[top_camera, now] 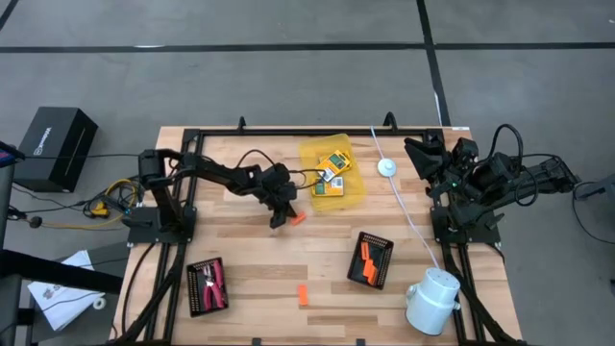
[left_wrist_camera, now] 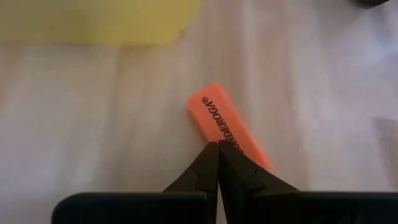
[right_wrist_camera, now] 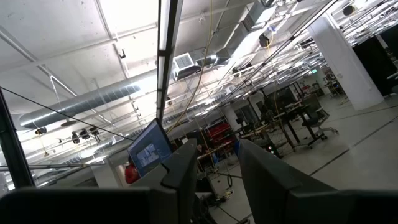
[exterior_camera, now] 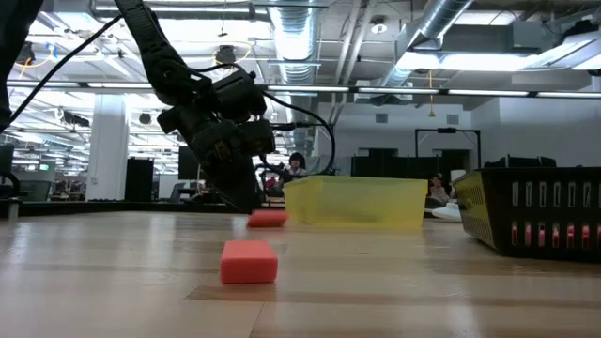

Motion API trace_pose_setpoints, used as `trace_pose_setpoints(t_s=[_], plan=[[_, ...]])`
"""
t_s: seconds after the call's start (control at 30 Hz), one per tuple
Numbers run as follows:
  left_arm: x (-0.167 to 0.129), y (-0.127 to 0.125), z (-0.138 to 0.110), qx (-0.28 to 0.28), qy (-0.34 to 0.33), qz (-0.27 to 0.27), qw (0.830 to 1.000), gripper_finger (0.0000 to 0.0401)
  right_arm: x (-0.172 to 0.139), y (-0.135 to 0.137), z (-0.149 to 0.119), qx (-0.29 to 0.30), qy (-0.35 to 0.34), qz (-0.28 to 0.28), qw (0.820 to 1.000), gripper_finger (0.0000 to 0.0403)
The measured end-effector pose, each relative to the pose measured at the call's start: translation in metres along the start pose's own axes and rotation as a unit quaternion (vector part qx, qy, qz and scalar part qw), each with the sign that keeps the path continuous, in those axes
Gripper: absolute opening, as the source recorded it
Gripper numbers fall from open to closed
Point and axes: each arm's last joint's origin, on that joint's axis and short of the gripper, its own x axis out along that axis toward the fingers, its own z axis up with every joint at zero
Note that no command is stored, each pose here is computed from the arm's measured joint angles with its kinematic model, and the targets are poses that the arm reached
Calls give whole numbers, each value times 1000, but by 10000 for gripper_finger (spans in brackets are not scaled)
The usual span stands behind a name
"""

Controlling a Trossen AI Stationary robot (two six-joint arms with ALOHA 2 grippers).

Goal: Pick & Place School Supplies
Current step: Put the orange eraser into the right black bin

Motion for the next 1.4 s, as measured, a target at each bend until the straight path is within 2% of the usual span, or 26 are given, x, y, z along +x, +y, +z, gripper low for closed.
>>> trace_pose_setpoints(t_s=[0.4, 0.6, 0.77, 0.87, 0.97, 1.07, 1.2, 1.33, 1.4], plan=[[-1, 4, -3, 3, 13, 12, 1000, 0, 0, 0, 0, 0, 0, 2, 1000, 111], [-10, 3, -1, -28, 5, 17, 999, 0, 0, 0, 0, 1, 0, 2, 1000, 111], [-40, -7, 22, -4, -74, 22, 997, 0, 0, 1, 1, 14, -1, 2, 1000, 111], [-63, -13, 32, -11, -115, 24, 993, 0, 7, 7, 0, 13, 6, 5, 1000, 111], [-88, -27, 42, -11, -158, 12, 987, 0, 18, 19, -6, 13, 53, 7, 998, 111], [-104, -50, 44, 8, -172, -14, 985, 0, 30, 30, -32, 43, 159, -13, 986, 111], [-116, -74, 40, 0, -161, -27, 987, 0, 41, 42, -97, 86, 314, -46, 945, 111], [-122, -91, 37, 1, -160, -11, 987, 0, 48, 46, -153, 92, 370, -83, 921, 111], [-118, -92, 31, -7, -134, 4, 991, 0, 52, 39, -177, 96, 386, -117, 910, 110]])
